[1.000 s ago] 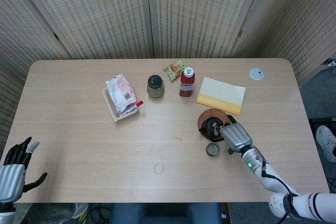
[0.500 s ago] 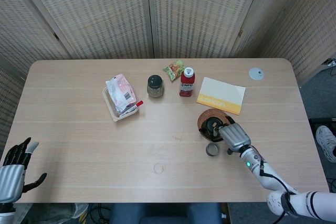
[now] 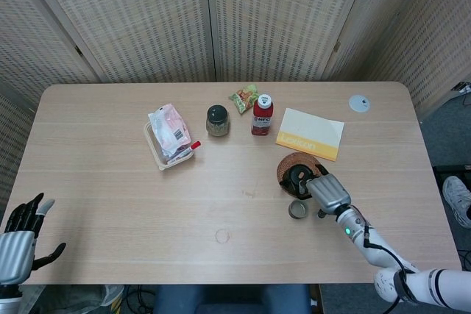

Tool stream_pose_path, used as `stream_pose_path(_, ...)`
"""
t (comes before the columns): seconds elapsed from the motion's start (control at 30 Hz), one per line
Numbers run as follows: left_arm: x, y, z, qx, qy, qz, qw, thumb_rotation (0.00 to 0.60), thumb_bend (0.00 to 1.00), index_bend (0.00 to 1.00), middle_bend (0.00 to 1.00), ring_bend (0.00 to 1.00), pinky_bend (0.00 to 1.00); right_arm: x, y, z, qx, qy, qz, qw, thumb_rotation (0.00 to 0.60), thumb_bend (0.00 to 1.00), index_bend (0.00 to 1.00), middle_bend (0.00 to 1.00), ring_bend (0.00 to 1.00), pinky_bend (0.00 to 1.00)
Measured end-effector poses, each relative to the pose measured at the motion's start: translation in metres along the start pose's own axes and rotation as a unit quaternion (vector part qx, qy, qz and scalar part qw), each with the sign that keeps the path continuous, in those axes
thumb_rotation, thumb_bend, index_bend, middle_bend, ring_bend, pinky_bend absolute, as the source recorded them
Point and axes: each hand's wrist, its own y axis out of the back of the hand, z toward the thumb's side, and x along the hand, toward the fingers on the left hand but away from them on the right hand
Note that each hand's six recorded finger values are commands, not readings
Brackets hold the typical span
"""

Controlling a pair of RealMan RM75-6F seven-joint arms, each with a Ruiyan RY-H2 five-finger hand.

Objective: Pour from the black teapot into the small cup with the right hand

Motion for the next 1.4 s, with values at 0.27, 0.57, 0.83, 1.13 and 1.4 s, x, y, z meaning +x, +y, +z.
stream_pose_path(0.27,0.0,-0.001,-0.001,-0.001,0.0,-0.001,1.0,0.6,0.21,0.1,0.0,0.07,0.05,0.002,-0.008,0.001,0.005,0.0,0.011,0.9999,0.6,0.02,0.41,0.47,0.33,0.0)
stream_pose_path(0.57,-0.001,-0.001,-0.002,-0.002,0.001,-0.001,1.0,0.6,0.21,0.1,0.0,0.07,0.05,0.005,-0.017,-0.001,0.011,-0.003,0.022,0.9997,0.6,0.02,0.43,0.49,0.36,0.0)
stream_pose_path(0.83,-0.001,-0.002,-0.002,-0.001,0.001,-0.001,1.0,0.6,0.21,0.1,0.0,0.07,0.05,0.007,-0.02,-0.008,0.012,-0.012,0.027,0.9995,0.6,0.02,0.48,0.54,0.39,0.0)
stream_pose_path(1.13,-0.001,-0.001,-0.002,0.0,0.003,-0.001,1.0,0.6,0.21,0.1,0.0,0.07,0.05,0.003,-0.02,-0.011,0.011,-0.015,0.033,0.9993,0.6,0.02,0.57,0.63,0.5,0.0)
stream_pose_path(1.4,-0.003,-0.001,-0.004,0.001,0.007,-0.002,1.0,0.6,0.21,0.1,0.0,0.07,0.05,-0.002,-0.02,-0.01,0.015,-0.011,0.039,0.9991,0.6,0.03,0.64,0.69,0.55,0.0)
